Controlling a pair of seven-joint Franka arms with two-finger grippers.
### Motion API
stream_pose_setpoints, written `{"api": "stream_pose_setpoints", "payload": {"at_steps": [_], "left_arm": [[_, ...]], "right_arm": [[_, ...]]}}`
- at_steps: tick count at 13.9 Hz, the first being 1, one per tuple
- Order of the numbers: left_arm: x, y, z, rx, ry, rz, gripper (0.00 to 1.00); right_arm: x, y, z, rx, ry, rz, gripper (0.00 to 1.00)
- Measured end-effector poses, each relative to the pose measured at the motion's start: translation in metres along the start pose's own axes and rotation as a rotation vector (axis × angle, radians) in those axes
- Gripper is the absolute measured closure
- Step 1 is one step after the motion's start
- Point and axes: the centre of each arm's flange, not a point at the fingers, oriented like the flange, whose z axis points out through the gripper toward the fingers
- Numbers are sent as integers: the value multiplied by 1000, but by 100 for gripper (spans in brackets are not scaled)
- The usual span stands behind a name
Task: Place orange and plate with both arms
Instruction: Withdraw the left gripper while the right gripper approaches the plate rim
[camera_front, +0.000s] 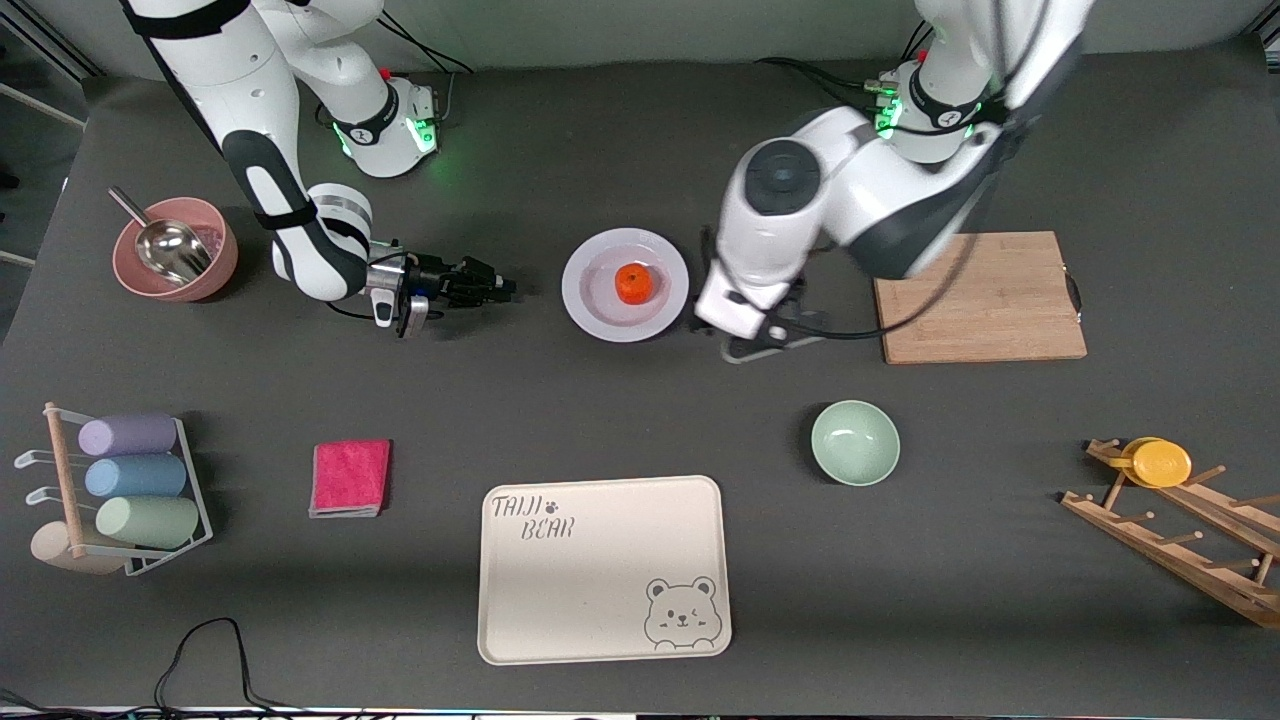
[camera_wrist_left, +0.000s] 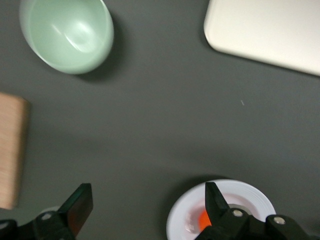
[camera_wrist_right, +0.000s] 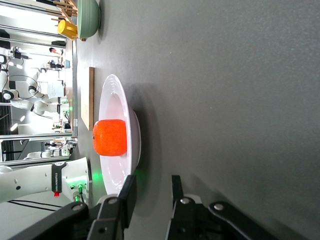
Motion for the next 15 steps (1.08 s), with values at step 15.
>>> {"api": "stream_pose_setpoints", "payload": {"at_steps": [15], "left_arm": [[144, -356, -137, 32, -150, 258, 0]], "right_arm": [[-10, -18, 65, 104, 52, -21, 65]]}}
